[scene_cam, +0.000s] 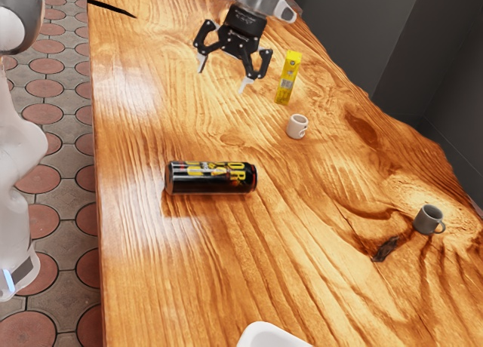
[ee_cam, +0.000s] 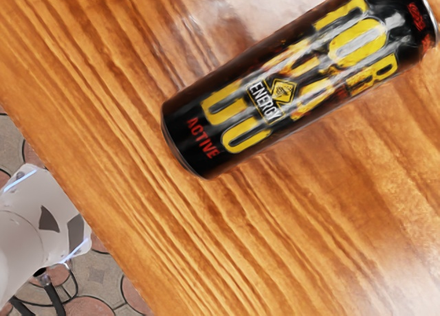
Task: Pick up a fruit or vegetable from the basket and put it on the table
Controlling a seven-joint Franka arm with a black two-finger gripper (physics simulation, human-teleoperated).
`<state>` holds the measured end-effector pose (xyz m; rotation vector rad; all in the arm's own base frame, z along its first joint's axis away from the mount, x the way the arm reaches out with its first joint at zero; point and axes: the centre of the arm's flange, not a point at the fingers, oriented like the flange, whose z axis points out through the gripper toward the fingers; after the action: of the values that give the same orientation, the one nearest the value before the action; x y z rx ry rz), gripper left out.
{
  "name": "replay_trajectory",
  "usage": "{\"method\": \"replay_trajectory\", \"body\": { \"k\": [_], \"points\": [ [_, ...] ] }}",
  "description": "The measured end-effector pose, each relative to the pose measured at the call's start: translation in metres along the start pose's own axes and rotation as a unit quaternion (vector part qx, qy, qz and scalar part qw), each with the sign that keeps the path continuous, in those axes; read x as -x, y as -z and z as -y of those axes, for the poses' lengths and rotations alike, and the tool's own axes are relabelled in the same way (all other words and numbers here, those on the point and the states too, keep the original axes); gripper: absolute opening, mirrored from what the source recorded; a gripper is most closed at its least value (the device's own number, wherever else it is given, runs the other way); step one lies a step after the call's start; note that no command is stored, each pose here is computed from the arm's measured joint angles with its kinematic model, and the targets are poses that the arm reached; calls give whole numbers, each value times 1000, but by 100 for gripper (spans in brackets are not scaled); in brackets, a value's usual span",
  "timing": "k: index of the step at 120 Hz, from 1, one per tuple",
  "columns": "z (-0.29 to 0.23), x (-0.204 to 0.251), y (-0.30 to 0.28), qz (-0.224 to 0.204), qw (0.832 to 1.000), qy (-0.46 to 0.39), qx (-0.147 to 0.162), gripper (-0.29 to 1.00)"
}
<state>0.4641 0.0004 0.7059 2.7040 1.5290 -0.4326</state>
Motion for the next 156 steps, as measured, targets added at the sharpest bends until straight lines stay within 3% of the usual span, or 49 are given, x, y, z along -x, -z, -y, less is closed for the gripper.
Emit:
{"method": "replay_trajectory", "body": {
  "k": [8, 22, 30, 38, 49, 59, 72, 90, 104, 133, 156],
  "points": [
    [-27, 0, 12, -43, 996, 73, 29, 70],
    [-72, -13, 9, -77, 977, 182, 79, 70],
    [-112, -23, -3, -77, 963, 233, 108, 70],
    [-145, -29, -14, -45, 953, 265, 141, 70],
    [-194, 57, -12, 3, 958, 218, 185, 70],
    [-220, 148, -20, 42, 965, 169, 195, 70],
    [-235, 198, -28, 70, 961, 165, 212, 70],
    [-235, 297, -45, 98, 961, 133, 221, 70],
    [-223, 373, -67, 113, 966, 102, 208, 70],
    [-244, 441, -139, 125, 972, 101, 170, 70],
    [-276, 438, -189, 126, 968, 135, 168, 70]
  ]
}}
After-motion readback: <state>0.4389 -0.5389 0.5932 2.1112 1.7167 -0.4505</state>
